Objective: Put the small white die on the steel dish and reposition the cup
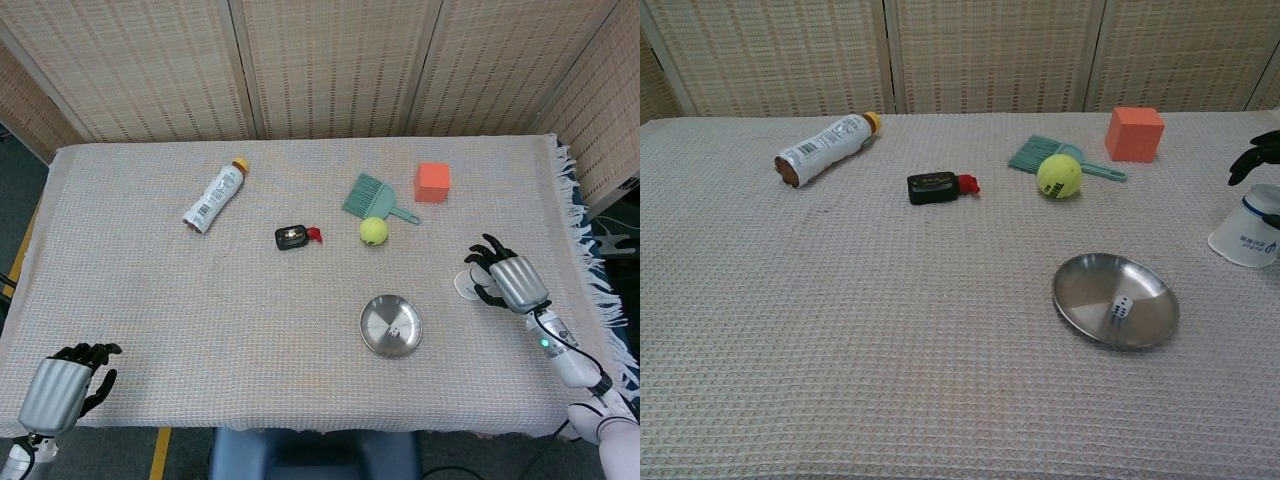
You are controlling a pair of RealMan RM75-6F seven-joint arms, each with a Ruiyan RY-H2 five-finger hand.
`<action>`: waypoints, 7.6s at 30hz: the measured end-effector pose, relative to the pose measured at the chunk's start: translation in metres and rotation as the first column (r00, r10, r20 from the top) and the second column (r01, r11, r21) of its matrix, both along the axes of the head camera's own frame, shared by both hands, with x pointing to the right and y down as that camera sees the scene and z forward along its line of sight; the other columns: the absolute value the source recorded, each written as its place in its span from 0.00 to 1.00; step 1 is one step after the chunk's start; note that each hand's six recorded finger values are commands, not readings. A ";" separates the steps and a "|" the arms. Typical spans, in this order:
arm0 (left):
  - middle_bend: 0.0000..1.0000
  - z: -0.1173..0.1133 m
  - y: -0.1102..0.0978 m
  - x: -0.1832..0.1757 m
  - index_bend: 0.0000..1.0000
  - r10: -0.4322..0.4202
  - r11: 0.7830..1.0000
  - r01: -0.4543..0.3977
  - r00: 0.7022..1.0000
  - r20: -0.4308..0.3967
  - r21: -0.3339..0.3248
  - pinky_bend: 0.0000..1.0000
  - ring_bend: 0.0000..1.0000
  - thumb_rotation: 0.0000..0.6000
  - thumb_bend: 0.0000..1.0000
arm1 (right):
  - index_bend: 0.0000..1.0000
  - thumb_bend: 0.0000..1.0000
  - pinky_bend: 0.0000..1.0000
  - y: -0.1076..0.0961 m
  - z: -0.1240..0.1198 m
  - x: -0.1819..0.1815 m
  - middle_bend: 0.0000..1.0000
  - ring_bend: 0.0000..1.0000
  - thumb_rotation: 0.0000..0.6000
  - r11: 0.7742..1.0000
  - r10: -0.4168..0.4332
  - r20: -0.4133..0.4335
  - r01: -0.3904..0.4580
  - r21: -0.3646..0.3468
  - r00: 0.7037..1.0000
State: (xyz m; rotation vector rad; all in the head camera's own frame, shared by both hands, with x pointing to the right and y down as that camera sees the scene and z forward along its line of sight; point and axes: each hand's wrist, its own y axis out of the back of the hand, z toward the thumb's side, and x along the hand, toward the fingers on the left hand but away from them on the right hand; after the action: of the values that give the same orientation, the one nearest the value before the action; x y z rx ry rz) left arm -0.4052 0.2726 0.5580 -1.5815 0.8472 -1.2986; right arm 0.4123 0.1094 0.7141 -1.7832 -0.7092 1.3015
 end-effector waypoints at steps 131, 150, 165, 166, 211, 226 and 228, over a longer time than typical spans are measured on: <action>0.53 -0.004 0.002 -0.003 0.41 -0.008 1.000 0.008 1.000 -0.016 0.003 0.64 0.50 1.00 0.39 | 0.62 0.30 0.74 0.055 0.040 -0.166 0.54 0.46 1.00 0.948 -0.317 0.188 0.316 0.032 0.930; 0.54 -0.004 0.002 -0.002 0.41 -0.007 1.000 0.007 1.000 -0.015 0.004 0.64 0.50 1.00 0.39 | 0.62 0.30 0.74 0.064 0.009 -0.182 0.54 0.46 1.00 0.948 -0.305 0.356 0.316 0.030 0.883; 0.54 -0.003 0.001 -0.002 0.41 -0.006 1.000 0.006 1.000 -0.012 0.002 0.64 0.50 1.00 0.39 | 0.62 0.30 0.74 0.055 0.021 -0.170 0.54 0.46 1.00 0.940 -0.340 0.245 0.332 0.075 0.908; 0.54 -0.003 0.001 -0.002 0.41 -0.006 1.000 0.006 1.000 -0.012 0.002 0.64 0.50 1.00 0.39 | 0.62 0.30 0.74 0.056 0.021 -0.171 0.54 0.46 1.00 0.942 -0.334 0.260 0.328 0.069 0.906; 0.54 -0.002 0.001 -0.001 0.41 -0.001 1.000 0.001 1.000 -0.004 0.005 0.64 0.50 1.00 0.39 | 0.62 0.30 0.74 0.047 -0.017 -0.079 0.54 0.45 1.00 0.968 -0.198 0.143 0.171 0.182 0.970; 0.54 -0.002 0.001 -0.001 0.41 -0.002 1.000 0.002 1.000 -0.001 0.005 0.64 0.50 1.00 0.39 | 0.36 0.17 0.48 0.049 0.006 -0.044 0.30 0.13 1.00 0.997 -0.071 0.172 0.065 0.040 0.983; 0.54 -0.002 0.001 -0.001 0.41 -0.001 1.000 0.001 1.000 -0.001 0.007 0.64 0.50 1.00 0.39 | 0.27 0.13 0.39 0.051 0.007 -0.043 0.21 0.04 1.00 0.997 -0.078 0.166 0.074 0.030 0.983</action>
State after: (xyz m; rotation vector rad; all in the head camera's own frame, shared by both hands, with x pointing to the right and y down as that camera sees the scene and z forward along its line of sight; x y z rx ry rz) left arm -0.4063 0.2732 0.5556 -1.5764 0.8531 -1.2943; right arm 0.3695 0.1602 0.7212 -1.8971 -0.7373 1.0980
